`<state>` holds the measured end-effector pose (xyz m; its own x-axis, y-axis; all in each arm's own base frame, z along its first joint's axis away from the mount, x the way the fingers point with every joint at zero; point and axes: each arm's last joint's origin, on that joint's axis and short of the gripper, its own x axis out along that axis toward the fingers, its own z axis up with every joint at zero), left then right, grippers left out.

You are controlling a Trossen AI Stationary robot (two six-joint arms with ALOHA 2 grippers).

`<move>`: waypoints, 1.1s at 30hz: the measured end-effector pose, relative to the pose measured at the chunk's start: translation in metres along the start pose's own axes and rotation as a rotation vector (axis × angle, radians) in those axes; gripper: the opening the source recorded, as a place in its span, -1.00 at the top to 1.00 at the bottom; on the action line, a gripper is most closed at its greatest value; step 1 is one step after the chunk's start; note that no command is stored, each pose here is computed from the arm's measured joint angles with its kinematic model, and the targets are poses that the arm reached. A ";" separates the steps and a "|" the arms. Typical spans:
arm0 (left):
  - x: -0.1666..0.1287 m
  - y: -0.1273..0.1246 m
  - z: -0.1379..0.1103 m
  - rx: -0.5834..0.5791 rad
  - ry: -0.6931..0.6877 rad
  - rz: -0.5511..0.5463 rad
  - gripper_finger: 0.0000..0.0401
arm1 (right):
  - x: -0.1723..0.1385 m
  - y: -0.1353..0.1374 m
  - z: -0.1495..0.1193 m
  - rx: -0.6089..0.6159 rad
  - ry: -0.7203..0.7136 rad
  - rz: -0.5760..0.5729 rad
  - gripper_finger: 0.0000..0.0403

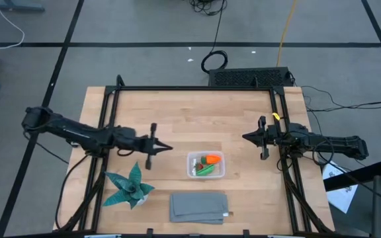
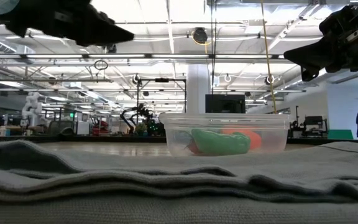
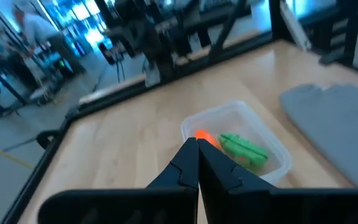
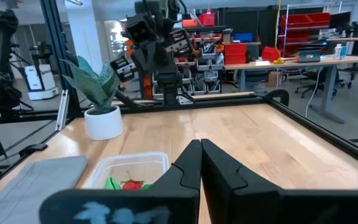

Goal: Pick and placing Produce into tupperware
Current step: Return to Home Position

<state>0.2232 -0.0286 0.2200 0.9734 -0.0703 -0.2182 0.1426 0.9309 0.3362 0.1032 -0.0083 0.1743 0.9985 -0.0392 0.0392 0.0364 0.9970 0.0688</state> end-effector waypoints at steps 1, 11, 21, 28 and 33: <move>-0.005 -0.001 -0.003 -0.013 -0.026 0.004 1.00 | 0.000 0.000 0.000 0.000 -0.002 0.000 1.00; -0.030 -0.006 -0.030 -0.024 -0.030 0.077 1.00 | 0.000 0.000 0.001 0.000 -0.006 0.001 1.00; -0.046 -0.007 -0.030 0.005 -0.033 0.004 1.00 | 0.000 0.000 0.001 -0.004 -0.006 0.001 1.00; -0.054 -0.006 -0.028 0.013 -0.029 0.014 1.00 | 0.000 0.000 0.001 -0.001 -0.006 0.001 1.00; -0.062 -0.004 -0.027 0.001 -0.021 0.047 1.00 | 0.000 0.000 0.001 -0.001 -0.006 0.001 1.00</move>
<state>0.1574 -0.0180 0.2071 0.9825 -0.0338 -0.1830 0.0967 0.9329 0.3469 0.1031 -0.0083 0.1748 0.9982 -0.0388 0.0451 0.0357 0.9970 0.0680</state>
